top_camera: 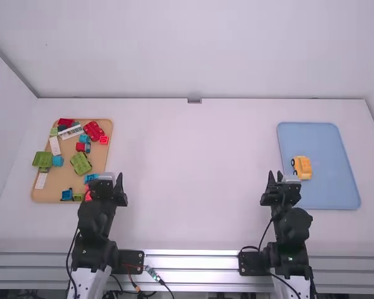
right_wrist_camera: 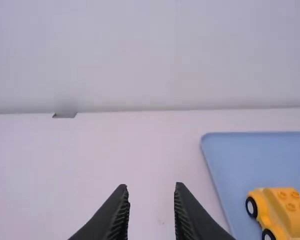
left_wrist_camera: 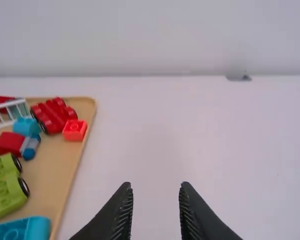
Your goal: Assemble lego blocks to make yellow taxi
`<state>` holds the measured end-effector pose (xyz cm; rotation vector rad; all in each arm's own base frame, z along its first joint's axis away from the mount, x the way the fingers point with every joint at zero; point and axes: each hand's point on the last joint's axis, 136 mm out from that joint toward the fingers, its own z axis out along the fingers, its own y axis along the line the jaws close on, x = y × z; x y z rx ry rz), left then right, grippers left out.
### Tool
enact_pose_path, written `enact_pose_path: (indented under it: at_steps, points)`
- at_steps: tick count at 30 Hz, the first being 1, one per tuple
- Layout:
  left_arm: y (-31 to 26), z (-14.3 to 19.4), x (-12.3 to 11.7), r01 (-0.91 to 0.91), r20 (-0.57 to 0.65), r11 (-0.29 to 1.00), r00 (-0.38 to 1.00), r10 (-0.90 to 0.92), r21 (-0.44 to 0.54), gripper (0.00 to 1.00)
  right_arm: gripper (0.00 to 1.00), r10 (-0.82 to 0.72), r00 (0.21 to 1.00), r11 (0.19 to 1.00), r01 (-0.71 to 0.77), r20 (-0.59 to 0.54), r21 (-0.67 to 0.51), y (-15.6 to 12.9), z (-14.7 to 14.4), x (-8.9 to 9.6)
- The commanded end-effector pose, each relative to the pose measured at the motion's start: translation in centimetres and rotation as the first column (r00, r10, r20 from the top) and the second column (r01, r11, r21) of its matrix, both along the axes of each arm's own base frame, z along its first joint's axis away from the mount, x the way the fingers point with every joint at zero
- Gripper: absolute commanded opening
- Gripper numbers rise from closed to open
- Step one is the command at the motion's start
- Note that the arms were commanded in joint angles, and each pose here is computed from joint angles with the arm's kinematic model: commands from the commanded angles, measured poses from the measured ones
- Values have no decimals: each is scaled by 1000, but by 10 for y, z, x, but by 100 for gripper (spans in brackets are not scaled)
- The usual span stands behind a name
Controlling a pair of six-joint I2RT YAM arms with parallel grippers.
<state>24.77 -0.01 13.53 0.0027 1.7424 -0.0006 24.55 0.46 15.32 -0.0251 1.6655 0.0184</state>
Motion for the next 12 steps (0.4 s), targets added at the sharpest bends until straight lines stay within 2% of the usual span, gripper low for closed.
enact_pose_path:
  at_steps: [1, 4, 12]
  points:
    - [0, 4, -1, -2, 31, 1000, 1000, 2, -1, 19, 19, -12, 1000, 1000, 12, -10, 4, -2, -5, 0]
    - [0, 12, -2, -2, 67, 1000, 998, 2, -1, 15, 15, -12, 1000, 1000, 12, -10, 4, -2, -5, 0]
    - [0, 12, -2, -2, 67, 1000, 998, 2, -1, 4, 4, -12, 1000, 1000, 12, -10, 4, -2, -5, 0]
